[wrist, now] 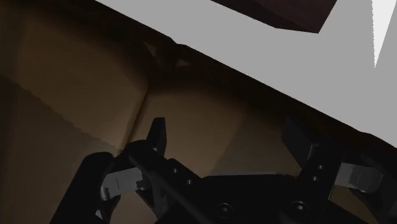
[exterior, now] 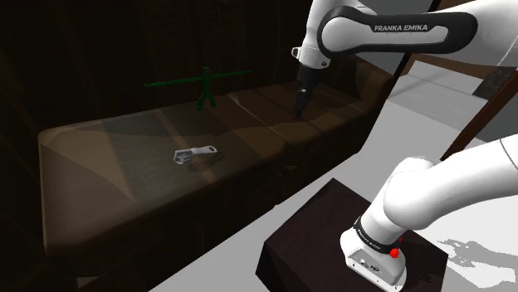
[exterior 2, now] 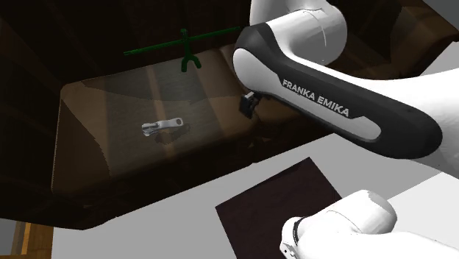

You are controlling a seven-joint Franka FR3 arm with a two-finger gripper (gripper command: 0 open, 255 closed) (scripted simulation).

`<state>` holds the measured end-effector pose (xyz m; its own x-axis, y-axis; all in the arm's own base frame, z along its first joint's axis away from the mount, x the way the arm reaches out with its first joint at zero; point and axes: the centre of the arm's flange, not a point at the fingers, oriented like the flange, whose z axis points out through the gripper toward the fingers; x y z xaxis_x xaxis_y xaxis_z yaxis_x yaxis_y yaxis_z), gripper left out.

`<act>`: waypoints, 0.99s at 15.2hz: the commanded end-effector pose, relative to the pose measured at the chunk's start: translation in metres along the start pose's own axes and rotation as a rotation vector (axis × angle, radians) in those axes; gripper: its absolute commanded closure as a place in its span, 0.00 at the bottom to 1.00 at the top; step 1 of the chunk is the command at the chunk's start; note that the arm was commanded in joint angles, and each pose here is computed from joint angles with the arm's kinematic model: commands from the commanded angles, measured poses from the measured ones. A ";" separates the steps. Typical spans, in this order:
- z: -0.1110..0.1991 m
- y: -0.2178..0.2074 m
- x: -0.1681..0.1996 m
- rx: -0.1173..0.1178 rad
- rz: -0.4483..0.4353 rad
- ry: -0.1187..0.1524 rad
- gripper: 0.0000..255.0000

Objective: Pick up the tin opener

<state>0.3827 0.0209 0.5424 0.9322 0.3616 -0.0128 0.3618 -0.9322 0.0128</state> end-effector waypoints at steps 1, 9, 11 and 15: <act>0.012 -0.002 0.023 0.003 -0.066 0.009 0.00; 0.047 -0.033 0.112 0.018 -0.322 0.041 0.00; 0.055 -0.044 0.133 0.022 -0.387 0.049 0.00; 0.070 -0.071 0.173 0.030 -0.515 0.065 0.00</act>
<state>0.5117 0.1393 0.4733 0.6586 0.7510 0.0476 0.7520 -0.6591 -0.0065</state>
